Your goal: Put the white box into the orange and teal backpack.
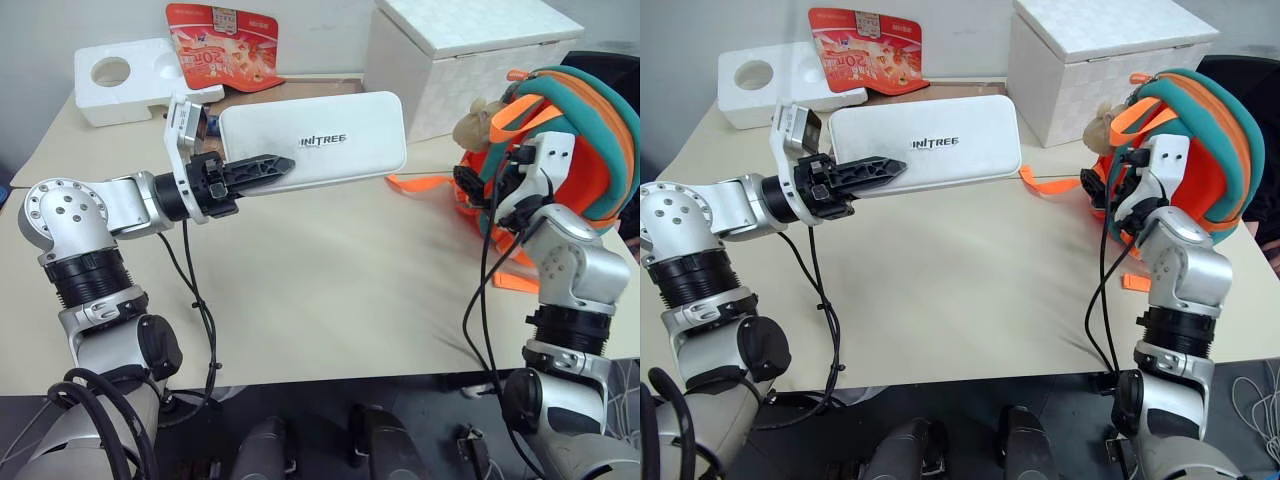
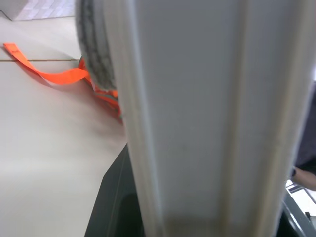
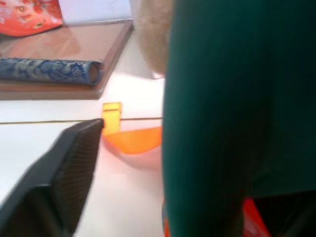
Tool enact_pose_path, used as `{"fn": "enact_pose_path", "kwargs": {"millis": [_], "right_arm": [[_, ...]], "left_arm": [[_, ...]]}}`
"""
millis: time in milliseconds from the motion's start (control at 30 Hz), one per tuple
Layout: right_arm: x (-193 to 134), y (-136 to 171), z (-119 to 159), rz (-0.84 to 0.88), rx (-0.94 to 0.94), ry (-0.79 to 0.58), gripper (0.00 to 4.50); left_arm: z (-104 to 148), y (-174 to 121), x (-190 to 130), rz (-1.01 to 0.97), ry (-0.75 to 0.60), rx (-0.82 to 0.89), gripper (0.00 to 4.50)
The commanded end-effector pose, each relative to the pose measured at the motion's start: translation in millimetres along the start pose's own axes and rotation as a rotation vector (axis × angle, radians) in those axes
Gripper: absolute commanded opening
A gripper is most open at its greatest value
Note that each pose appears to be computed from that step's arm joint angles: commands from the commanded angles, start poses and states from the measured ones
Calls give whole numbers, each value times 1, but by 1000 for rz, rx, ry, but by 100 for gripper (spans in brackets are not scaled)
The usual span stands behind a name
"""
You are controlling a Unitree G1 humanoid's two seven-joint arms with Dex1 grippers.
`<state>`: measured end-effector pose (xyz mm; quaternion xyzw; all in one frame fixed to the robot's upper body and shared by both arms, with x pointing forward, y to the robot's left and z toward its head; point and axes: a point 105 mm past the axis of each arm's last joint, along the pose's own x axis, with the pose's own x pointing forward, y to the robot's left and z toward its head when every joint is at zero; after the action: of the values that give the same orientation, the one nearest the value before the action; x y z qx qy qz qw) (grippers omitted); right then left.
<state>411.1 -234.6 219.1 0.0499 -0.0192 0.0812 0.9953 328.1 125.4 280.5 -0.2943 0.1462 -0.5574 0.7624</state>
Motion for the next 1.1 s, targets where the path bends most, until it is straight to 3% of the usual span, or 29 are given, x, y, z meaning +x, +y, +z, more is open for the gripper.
{"fn": "enact_pose_path", "kwargs": {"millis": [33,267,333,533,767,1100], "right_arm": [[-1,3,21,65,-4,-97,283],[-34,43,54,438,170,-218,38],[-52,62,58,580,146,-190,3],[-106,91,47,868,-21,15,3],[-173,96,77,1099,-57,127,3],[-198,85,79,1068,-55,253,3]], "left_arm": [[17,-13,-5,-17,-66,98,141],[25,-13,-12,-4,-102,146,141],[32,-13,-12,0,-122,166,141],[51,-13,-13,-11,-185,254,141],[53,-32,0,-136,-153,388,141],[30,-35,28,-233,4,531,141]]}}
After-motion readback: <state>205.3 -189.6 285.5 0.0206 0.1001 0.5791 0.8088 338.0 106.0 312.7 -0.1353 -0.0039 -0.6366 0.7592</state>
